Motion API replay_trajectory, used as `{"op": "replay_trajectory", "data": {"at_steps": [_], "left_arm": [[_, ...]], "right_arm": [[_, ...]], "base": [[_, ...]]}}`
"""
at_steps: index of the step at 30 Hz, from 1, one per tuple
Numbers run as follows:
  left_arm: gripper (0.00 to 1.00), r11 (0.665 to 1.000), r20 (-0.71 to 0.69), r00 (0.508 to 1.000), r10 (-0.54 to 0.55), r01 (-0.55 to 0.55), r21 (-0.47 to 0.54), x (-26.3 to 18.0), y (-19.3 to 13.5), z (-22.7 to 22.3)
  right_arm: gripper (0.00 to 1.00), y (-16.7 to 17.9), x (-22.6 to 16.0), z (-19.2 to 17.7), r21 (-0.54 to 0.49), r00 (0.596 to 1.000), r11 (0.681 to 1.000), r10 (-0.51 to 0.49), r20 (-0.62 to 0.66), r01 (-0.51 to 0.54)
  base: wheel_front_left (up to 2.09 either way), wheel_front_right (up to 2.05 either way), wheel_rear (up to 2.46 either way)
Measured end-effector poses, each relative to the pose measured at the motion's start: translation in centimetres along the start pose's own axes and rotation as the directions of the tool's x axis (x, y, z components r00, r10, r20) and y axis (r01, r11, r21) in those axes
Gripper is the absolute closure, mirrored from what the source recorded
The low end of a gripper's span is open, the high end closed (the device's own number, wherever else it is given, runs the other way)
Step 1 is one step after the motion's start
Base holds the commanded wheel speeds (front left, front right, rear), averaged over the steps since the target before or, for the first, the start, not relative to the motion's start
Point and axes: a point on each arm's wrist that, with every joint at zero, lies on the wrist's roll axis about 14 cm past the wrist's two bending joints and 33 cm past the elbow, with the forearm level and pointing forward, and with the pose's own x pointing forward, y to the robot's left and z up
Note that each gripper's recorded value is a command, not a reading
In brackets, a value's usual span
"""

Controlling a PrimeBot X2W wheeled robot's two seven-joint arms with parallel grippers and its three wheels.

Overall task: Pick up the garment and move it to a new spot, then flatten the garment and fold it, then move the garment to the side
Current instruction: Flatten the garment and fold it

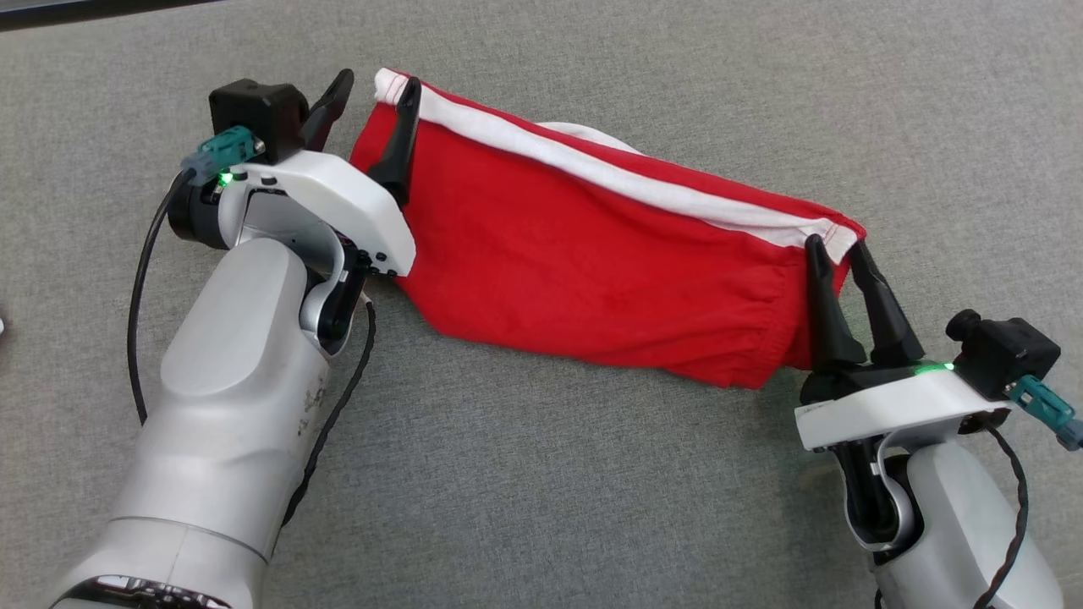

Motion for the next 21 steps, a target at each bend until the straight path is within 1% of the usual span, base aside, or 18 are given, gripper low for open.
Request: {"op": "replay_trajectory", "data": {"at_steps": [5,7,10,15,18,21], "left_arm": [[0.0,0.999,0.088,0.996,0.033,-0.034,0.007,-1.2,0.8,0.3],[0.0,0.998,0.108,0.992,0.065,-0.066,0.013,-2.1,1.4,0.2],[0.0,0.991,0.147,0.981,0.126,-0.13,0.018,-3.7,3.0,0.6],[0.0,0.977,0.278,0.94,0.198,-0.213,0.024,-7.2,4.5,3.4],[0.0,0.965,0.327,0.916,0.234,-0.26,0.037,-9.7,5.1,4.2],[0.0,0.951,0.36,0.894,0.266,-0.305,0.055,-12.1,5.6,4.7]], "right_arm": [[0.0,-0.1,-0.8,0.2,-0.088,1.0,0.996,0.024,0.007,-0.023],[0.0,-0.3,-1.5,0.3,-0.125,1.0,0.992,0.029,0.003,-0.028],[0.0,-0.4,-2.2,1.3,-0.167,0.999,0.986,0.035,0.034,-0.029],[0.0,0.1,-2.7,3.6,-0.222,0.993,0.974,0.058,0.1,-0.035],[0.0,0.9,-2.7,5.0,-0.249,0.987,0.968,0.081,0.136,-0.045],[0.0,1.6,-3.0,5.7,-0.272,0.985,0.96,0.1,0.14,-0.059]], "base": [[0.0,0.0,0.0],[0.0,0.0,0.0],[0.0,0.0,0.0],[0.0,0.0,0.0],[0.0,0.0,0.0],[0.0,0.0,0.0]]}}
